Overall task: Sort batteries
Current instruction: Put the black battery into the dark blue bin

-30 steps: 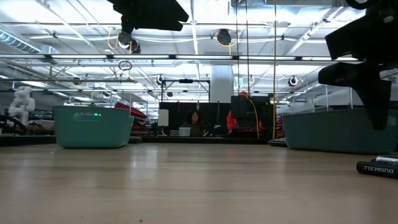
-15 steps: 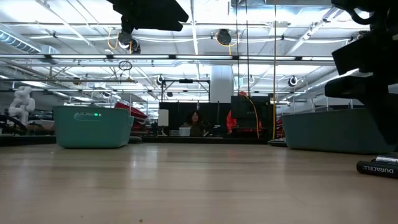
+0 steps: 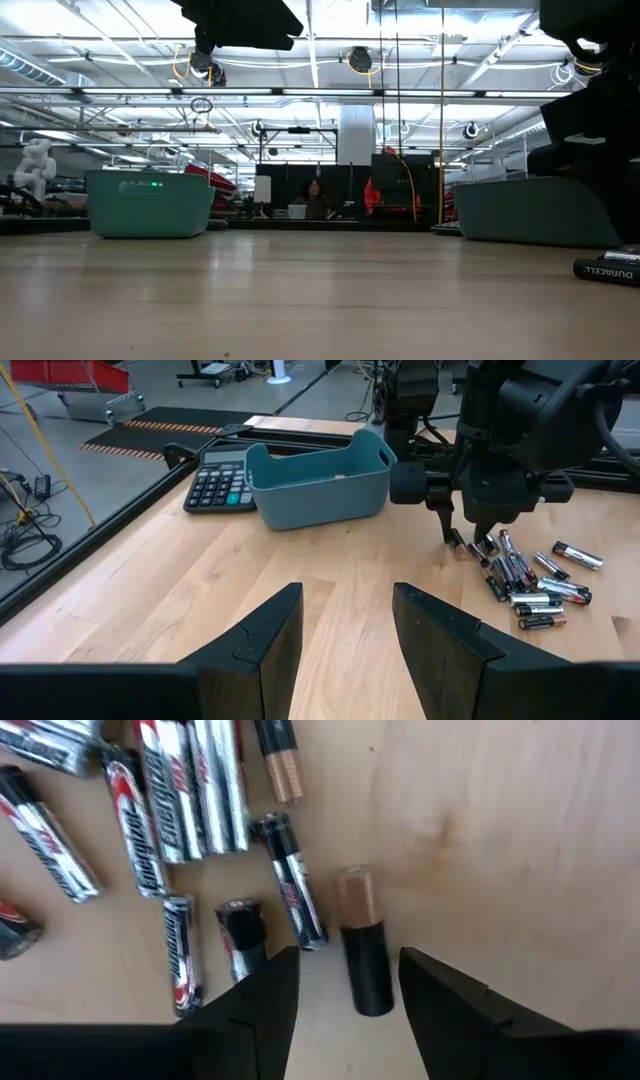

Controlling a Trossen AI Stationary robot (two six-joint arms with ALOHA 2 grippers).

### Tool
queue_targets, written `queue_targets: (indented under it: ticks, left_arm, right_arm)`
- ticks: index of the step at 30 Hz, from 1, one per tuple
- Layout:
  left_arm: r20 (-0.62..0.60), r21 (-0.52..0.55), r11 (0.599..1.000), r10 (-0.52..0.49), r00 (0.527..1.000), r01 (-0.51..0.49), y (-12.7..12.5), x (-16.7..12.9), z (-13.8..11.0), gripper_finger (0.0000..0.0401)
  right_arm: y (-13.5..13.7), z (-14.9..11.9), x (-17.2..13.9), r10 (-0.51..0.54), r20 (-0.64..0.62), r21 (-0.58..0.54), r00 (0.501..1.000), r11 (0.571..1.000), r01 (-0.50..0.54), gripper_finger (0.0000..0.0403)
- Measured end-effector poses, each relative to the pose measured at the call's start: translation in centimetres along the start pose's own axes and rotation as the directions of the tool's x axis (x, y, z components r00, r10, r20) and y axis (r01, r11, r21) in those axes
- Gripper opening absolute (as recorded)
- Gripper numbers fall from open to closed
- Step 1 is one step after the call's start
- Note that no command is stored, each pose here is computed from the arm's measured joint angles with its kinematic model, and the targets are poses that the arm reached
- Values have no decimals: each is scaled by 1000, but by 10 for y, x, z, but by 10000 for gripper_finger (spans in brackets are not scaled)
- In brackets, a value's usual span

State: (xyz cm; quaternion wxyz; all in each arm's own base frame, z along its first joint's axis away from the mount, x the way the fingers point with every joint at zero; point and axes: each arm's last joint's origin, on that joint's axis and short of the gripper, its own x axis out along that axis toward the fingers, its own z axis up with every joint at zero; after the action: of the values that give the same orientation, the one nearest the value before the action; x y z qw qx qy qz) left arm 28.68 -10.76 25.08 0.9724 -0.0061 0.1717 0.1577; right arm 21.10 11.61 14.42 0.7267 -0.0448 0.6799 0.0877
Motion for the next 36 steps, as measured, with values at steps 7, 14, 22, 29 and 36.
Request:
queue_targets:
  ticks: [7, 14, 22, 29, 36]
  left_arm:
    - [0, -16, 1000, 0, 1000, 0, 0, 0, 0, 169]
    - [0, -19, 1000, 0, 1000, 0, 0, 0, 0, 169]
    - [0, -22, 1000, 0, 1000, 0, 0, 0, 0, 169]
    - [0, -21, 1000, 0, 1000, 0, 0, 0, 0, 169]
    - [0, -20, 1000, 0, 1000, 0, 0, 0, 0, 169]
  right_arm:
    - [-1, -1, 3, 2, 9, 0, 1000, 1000, -2, 164]
    - [0, 0, 3, 6, 24, 0, 1000, 1000, -6, 164]
    - [0, 0, 3, 6, 25, 7, 1000, 1000, -6, 164]
    - [0, 0, 3, 6, 25, 8, 1000, 1000, -6, 164]
    - [0, 0, 3, 5, 25, 16, 1000, 1000, -5, 164]
